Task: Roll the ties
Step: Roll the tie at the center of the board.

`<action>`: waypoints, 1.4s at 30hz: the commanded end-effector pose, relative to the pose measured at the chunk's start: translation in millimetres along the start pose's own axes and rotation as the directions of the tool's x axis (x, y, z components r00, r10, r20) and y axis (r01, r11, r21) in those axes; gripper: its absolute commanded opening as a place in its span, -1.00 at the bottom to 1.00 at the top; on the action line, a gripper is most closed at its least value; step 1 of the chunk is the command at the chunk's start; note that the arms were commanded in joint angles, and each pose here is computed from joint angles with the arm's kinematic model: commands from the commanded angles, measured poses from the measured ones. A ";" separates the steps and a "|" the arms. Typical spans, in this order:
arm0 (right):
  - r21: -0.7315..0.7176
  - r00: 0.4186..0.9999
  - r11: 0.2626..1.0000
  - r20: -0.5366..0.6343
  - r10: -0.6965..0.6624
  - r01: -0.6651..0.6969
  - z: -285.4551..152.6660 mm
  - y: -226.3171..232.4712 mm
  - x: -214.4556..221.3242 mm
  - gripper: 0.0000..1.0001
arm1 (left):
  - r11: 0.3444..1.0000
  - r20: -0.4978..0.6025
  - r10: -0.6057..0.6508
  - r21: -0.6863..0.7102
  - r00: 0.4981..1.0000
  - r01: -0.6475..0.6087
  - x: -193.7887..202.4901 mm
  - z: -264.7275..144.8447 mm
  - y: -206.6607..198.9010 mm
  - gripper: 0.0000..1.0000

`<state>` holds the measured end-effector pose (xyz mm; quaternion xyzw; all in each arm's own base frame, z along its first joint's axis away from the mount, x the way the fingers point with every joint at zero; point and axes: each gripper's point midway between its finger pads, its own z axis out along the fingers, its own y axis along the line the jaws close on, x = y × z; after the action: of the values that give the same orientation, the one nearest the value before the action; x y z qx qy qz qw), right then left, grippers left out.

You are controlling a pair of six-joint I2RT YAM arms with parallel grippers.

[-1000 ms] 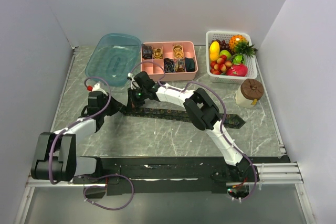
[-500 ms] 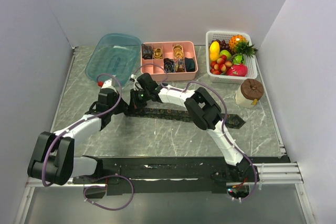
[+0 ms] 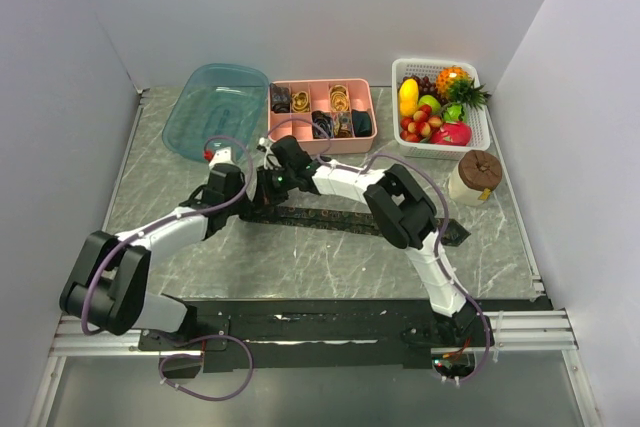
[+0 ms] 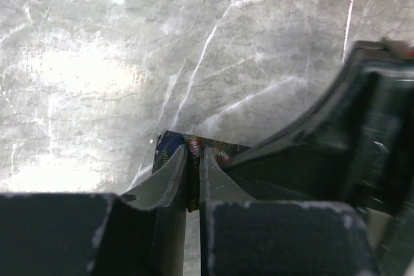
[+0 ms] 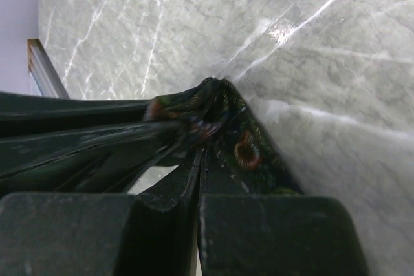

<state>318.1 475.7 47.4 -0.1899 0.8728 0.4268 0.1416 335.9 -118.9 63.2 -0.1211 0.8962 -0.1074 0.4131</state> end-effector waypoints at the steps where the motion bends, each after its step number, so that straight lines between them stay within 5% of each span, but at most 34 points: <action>1: -0.045 0.995 0.998 0.090 -0.045 0.049 -32.9 27.8 -30.6 -1.00 | 0.998 0.035 0.046 -0.049 0.998 -0.044 -9.9 2.2 -6.4 -0.98; 15: 0.131 0.993 0.991 0.121 -0.012 -0.004 -68.3 -24.3 -29.4 -1.00 | 0.984 0.004 0.162 -0.076 0.987 -0.161 14.3 7.0 -35.1 -0.90; 18: 0.136 0.993 0.991 0.118 -0.008 -0.008 -70.1 -28.4 -27.4 -1.00 | 0.982 0.012 0.176 -0.078 0.984 -0.175 15.6 6.3 -39.6 -0.70; 22: 0.139 0.993 0.990 0.114 -0.002 -0.013 -69.6 -31.6 -25.7 -1.00 | 0.983 0.025 0.176 -0.059 0.984 -0.174 17.7 3.5 -46.5 -0.06; 25: 0.139 0.994 0.990 0.112 -0.002 -0.014 -69.5 -31.8 -25.0 -1.00 | 0.986 0.029 0.161 -0.049 0.986 -0.160 19.1 2.3 -48.1 0.07; 42: 0.143 0.993 0.989 0.114 0.010 -0.026 -71.8 -40.7 -23.7 -1.00 | 0.996 0.014 0.064 0.061 0.998 -0.064 38.2 8.5 -62.3 0.04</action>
<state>346.6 403.8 51.1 -0.1421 0.9030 0.3656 0.1752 322.8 -180.6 46.6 -0.0659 0.9006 -0.0939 0.4191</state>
